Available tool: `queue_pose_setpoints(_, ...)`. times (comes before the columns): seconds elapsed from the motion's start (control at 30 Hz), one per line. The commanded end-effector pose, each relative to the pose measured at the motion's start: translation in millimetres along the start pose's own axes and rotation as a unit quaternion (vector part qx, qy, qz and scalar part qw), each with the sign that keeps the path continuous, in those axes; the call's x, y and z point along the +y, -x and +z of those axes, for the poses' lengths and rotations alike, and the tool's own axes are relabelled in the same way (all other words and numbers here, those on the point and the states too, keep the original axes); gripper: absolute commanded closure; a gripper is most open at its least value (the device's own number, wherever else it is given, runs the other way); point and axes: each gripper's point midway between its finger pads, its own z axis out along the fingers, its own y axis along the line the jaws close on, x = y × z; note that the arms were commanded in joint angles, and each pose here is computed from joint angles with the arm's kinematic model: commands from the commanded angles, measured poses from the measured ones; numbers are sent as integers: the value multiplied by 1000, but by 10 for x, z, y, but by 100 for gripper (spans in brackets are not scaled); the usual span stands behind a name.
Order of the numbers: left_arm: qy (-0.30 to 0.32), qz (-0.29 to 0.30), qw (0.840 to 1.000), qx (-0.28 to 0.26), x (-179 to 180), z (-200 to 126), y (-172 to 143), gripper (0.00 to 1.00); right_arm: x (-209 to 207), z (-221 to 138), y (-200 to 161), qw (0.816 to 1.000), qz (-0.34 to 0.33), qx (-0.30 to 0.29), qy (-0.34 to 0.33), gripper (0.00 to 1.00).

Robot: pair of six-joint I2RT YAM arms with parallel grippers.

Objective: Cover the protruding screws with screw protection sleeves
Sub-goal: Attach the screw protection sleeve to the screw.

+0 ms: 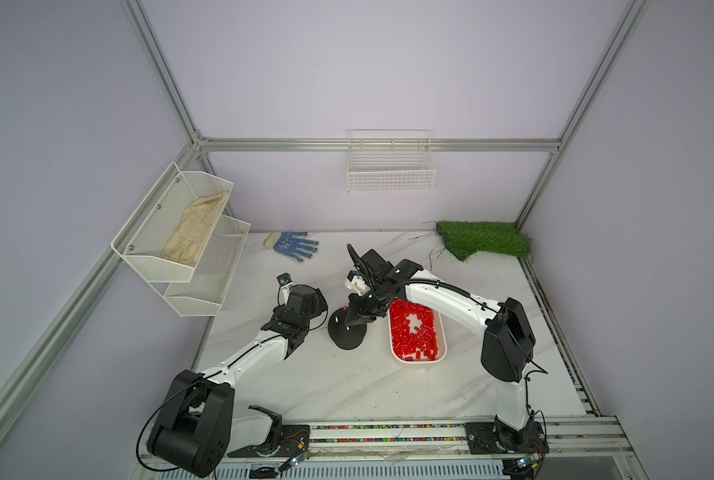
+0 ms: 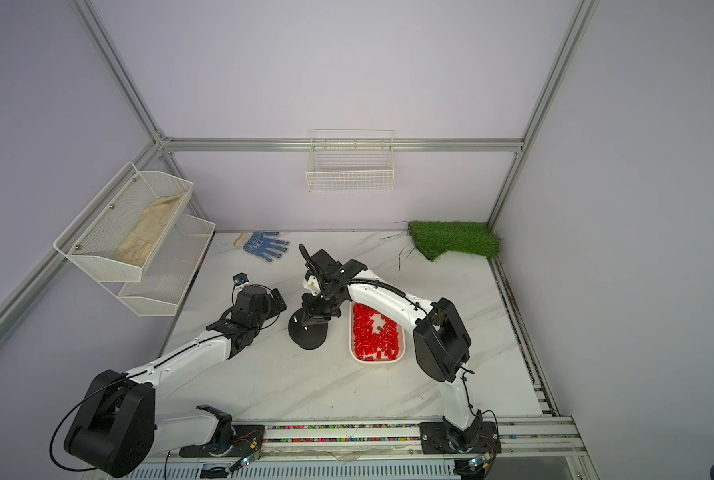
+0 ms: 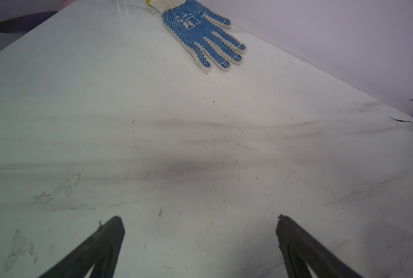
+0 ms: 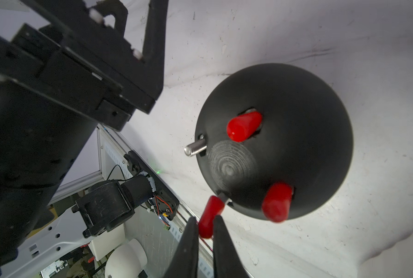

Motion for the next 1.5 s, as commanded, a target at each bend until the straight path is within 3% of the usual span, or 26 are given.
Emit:
queue_pose_setpoints(0.0,-3,-9,1000,-22,11,-71,82,0,-27,51,43,1000,2,2,-2,84)
queue_pose_setpoints(0.23,-1,-9,1000,-24,27,-85,87,0,-27,61,51,1000,1,1,-4,76)
queue_pose_setpoints(0.53,-6,-13,1000,-25,-4,-80,105,0,107,-210,138,999,-15,-39,-6,69)
queue_pose_setpoints(0.83,-9,-15,1000,-25,-11,-96,110,0,101,-303,152,998,-19,-55,-17,89)
queue_pose_setpoints(1.47,-5,-15,1000,-22,11,-91,84,0,-14,-37,-4,1000,-7,-25,-2,89)
